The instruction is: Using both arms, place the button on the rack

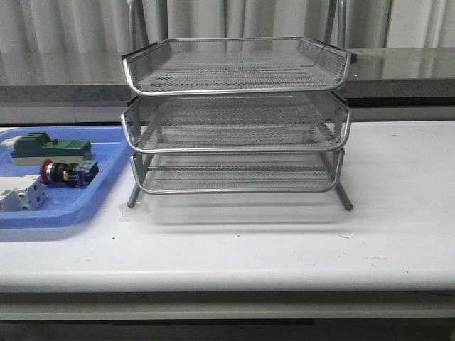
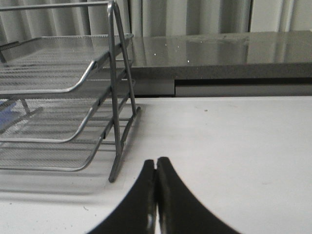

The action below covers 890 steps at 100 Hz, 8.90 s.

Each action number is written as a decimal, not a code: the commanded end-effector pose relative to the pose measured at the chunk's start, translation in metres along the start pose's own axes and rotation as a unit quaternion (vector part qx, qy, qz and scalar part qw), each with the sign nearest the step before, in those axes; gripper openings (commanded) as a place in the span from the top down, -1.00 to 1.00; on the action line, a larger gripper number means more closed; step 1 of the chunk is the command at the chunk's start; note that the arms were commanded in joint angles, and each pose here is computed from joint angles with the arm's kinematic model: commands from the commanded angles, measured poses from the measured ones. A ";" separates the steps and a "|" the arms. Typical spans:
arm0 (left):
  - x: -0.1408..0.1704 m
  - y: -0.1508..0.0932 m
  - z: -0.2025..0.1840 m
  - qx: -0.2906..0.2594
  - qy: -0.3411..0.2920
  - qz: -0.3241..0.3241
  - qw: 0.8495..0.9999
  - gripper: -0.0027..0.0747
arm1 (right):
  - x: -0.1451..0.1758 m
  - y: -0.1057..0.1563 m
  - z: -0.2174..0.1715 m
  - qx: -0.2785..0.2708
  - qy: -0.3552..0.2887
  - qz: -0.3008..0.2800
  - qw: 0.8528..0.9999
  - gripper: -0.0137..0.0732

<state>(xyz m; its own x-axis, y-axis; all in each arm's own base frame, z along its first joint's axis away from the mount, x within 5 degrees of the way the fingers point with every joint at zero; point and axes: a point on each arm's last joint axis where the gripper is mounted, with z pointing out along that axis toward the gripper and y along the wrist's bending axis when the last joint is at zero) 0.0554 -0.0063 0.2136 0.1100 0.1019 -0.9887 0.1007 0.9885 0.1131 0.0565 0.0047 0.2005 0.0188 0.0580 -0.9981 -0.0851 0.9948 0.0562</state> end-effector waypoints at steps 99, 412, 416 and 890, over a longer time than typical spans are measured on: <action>0.007 -0.001 -0.002 -0.002 -0.030 -0.010 0.999 0.98 | -0.122 0.017 0.098 -0.010 0.189 0.197 0.962 0.82; 0.007 -0.001 -0.002 -0.002 -0.030 -0.010 0.999 0.98 | -0.031 0.071 0.236 -0.036 0.451 0.262 0.853 0.84; 0.007 -0.001 -0.002 -0.002 -0.030 -0.010 0.999 0.98 | -0.030 0.070 0.231 -0.034 0.453 0.262 0.851 0.84; -0.103 0.003 0.281 0.164 0.461 0.088 0.868 0.00 | -0.136 -0.001 -0.003 0.045 0.270 0.016 0.962 0.85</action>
<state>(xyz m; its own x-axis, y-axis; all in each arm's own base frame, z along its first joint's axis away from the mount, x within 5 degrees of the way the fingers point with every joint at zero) 0.3221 -0.0463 0.3214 -0.7256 0.4563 -0.5151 0.4739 0.8741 0.1068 0.0482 -0.0040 0.3245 -0.5668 0.0685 -0.8210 0.0130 0.9972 0.0743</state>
